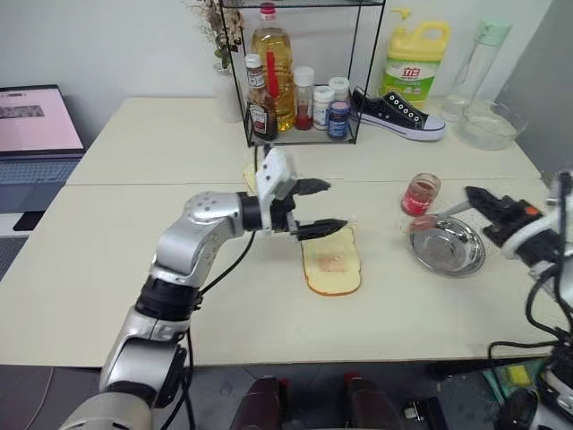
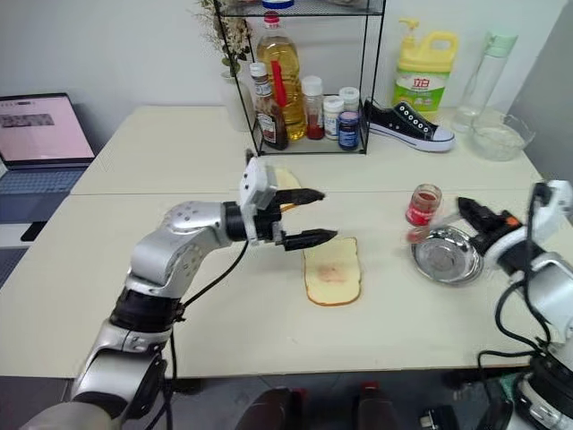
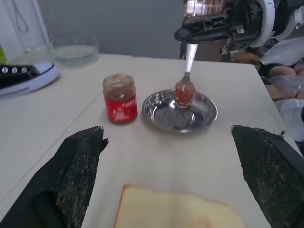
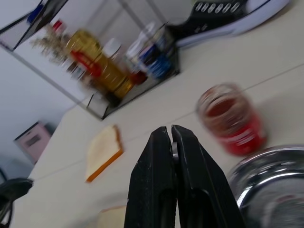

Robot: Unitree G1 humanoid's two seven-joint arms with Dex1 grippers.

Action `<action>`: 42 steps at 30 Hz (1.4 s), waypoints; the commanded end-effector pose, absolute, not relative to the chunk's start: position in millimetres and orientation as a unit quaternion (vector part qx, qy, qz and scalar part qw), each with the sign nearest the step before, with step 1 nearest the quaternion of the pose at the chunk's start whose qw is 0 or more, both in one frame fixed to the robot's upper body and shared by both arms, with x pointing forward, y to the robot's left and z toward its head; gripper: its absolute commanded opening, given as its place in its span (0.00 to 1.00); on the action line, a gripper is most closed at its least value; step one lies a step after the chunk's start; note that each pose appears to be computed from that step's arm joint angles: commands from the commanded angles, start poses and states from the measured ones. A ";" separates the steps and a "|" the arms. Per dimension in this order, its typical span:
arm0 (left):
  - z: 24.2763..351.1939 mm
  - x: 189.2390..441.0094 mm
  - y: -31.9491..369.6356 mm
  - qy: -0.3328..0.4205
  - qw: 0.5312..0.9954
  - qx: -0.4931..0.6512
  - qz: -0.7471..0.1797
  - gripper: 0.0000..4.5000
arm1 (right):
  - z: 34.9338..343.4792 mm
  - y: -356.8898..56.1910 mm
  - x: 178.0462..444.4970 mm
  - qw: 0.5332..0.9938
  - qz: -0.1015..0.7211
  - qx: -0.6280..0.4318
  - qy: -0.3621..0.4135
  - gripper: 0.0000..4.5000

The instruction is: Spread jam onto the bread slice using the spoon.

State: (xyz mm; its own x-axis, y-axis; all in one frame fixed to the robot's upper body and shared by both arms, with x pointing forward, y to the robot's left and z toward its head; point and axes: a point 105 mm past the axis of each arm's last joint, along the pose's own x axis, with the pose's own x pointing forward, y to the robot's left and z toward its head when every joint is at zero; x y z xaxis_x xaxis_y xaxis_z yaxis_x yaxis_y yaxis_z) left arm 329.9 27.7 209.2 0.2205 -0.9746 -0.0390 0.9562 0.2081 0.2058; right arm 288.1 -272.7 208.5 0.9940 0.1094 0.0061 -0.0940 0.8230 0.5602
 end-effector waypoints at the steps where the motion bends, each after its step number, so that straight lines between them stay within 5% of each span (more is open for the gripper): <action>1: 209.4 330.4 14.1 -0.064 0.758 0.115 -0.639 1.00 | 214.7 -299.2 277.1 0.958 -0.003 0.285 -0.029 0.00; 10: 176.0 331.4 -22.0 -0.051 0.691 0.207 -0.691 1.00 | 181.8 -333.2 297.9 0.932 -0.084 0.348 -0.056 0.00; 24: 166.9 329.2 -16.1 -0.046 0.699 0.196 -0.687 1.00 | 136.1 -337.4 325.9 0.931 -0.063 0.360 0.008 0.00; 27: 166.5 329.3 -13.7 -0.044 0.702 0.196 -0.684 1.00 | 132.7 -344.1 324.5 0.926 -0.073 0.370 0.008 0.15; 37: 171.6 333.2 -12.0 -0.047 0.710 0.193 -0.676 1.00 | 153.4 -366.8 312.8 0.915 -0.096 0.390 -0.031 0.94; 42: 182.7 339.1 2.3 -0.046 0.723 0.180 -0.666 1.00 | 182.1 -372.0 298.5 0.939 -0.084 0.332 -0.035 1.00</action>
State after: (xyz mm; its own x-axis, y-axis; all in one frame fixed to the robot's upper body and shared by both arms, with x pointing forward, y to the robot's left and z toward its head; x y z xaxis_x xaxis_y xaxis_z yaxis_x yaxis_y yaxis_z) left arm 336.6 -4.6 159.8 0.0906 -0.9708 -0.2220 0.9604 0.0262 0.2773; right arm 306.2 -368.9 152.2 0.9804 -0.1841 -0.0693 0.1816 0.7111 0.6792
